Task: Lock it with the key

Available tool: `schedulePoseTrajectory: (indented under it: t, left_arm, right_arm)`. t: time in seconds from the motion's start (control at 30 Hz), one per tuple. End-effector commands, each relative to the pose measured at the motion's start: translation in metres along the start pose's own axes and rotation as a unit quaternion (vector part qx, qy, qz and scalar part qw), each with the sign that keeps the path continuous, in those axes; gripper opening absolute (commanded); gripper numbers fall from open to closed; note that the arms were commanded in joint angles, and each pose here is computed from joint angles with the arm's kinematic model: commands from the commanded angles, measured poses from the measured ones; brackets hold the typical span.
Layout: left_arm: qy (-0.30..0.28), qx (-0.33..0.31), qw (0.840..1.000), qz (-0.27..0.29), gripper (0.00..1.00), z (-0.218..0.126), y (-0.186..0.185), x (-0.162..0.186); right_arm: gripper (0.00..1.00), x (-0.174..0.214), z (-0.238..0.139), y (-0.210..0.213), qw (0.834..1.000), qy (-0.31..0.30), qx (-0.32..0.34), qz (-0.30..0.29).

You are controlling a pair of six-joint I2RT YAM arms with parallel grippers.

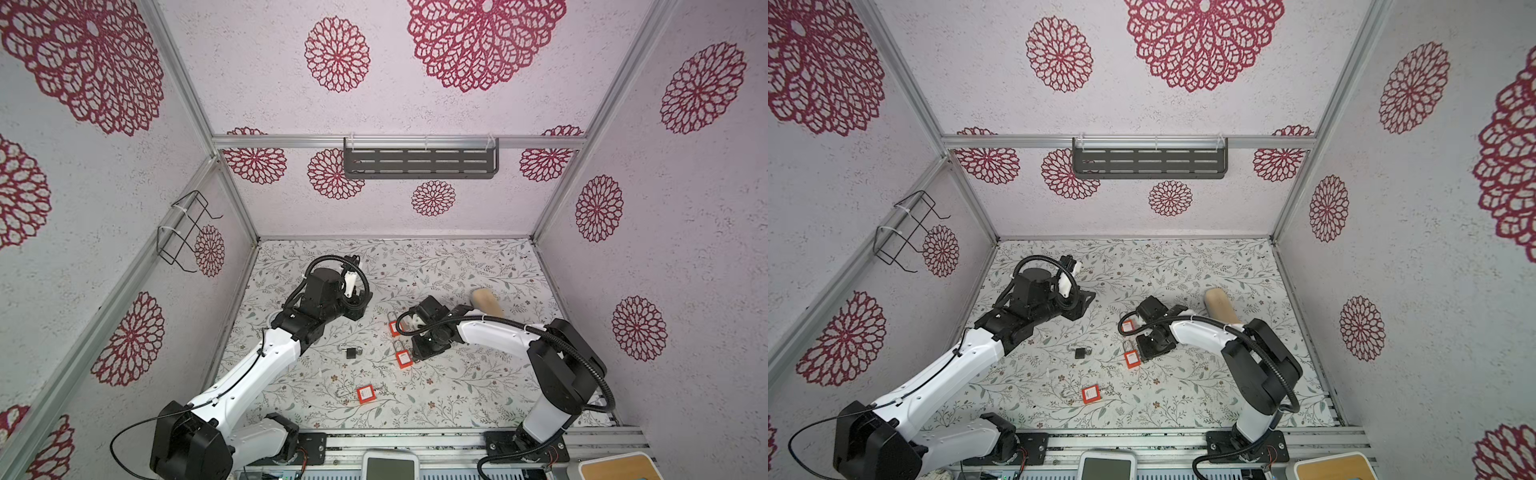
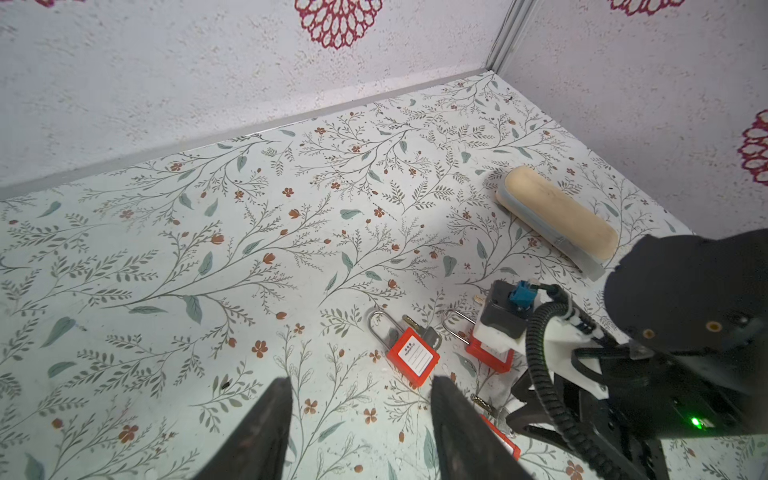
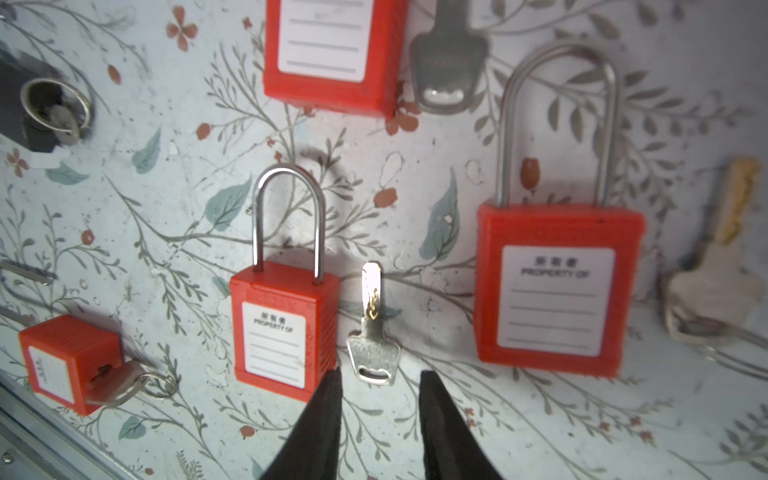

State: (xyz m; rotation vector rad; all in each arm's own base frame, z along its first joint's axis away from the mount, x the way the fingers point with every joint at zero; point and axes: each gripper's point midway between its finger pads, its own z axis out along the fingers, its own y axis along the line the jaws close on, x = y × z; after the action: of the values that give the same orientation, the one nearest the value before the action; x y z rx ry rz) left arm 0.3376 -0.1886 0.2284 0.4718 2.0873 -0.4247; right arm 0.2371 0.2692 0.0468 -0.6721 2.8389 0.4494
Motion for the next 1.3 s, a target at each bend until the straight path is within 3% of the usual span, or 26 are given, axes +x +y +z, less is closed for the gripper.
schedulePoseTrajectory:
  t: [0.0, 0.2, 0.27, 0.33, 0.47, 0.53, 0.57, 0.7, 1.0, 1.07, 1.27]
  left_arm:
    - [-0.023, -0.017, 1.000, -0.001, 0.59, -0.012, 0.007, -0.014]
    - [-0.062, -0.033, 0.997, -0.035, 0.64, -0.021, 0.024, -0.018]
    - [-0.088, -0.043, 0.994, -0.055, 0.67, -0.027, 0.034, -0.017]
    - [-0.103, -0.041, 0.991, -0.070, 0.60, -0.032, 0.042, -0.014]
    - [-0.106, -0.097, 0.978, -0.152, 0.60, -0.046, 0.081, -0.001]
    - [-0.094, -0.123, 0.971, -0.181, 0.75, -0.052, 0.097, 0.008]
    - [-0.084, -0.132, 0.969, -0.190, 0.77, -0.055, 0.103, 0.013]
    - [-0.063, -0.134, 0.966, -0.213, 0.81, -0.060, 0.114, 0.028]
    - [-0.013, -0.157, 0.941, -0.299, 0.90, -0.067, 0.146, 0.064]
    - [-0.014, -0.154, 0.937, -0.314, 0.98, -0.069, 0.150, 0.069]
    - [-0.030, -0.163, 0.935, -0.315, 0.97, -0.074, 0.156, 0.073]
  right_arm:
    - [0.36, -0.013, -0.025, 0.000, 0.999, -0.043, 0.019, -0.016]
    - [0.38, -0.048, -0.072, 0.017, 0.980, -0.159, 0.045, -0.108]
    - [0.39, -0.057, -0.084, 0.030, 0.966, -0.196, 0.046, -0.165]
    - [0.40, -0.065, -0.089, 0.043, 0.949, -0.224, 0.042, -0.217]
    - [0.54, -0.079, -0.086, 0.070, 0.913, -0.264, 0.033, -0.311]
    - [0.55, -0.084, -0.079, 0.085, 0.899, -0.268, 0.019, -0.347]
    - [0.55, -0.088, -0.074, 0.091, 0.893, -0.268, 0.014, -0.361]
    - [0.56, -0.101, -0.050, 0.113, 0.881, -0.250, 0.001, -0.402]
    - [0.57, -0.111, 0.004, 0.151, 0.850, -0.200, -0.032, -0.486]
    - [0.57, -0.112, 0.011, 0.156, 0.846, -0.194, -0.043, -0.495]
    - [0.57, -0.105, 0.032, 0.171, 0.832, -0.168, -0.088, -0.521]
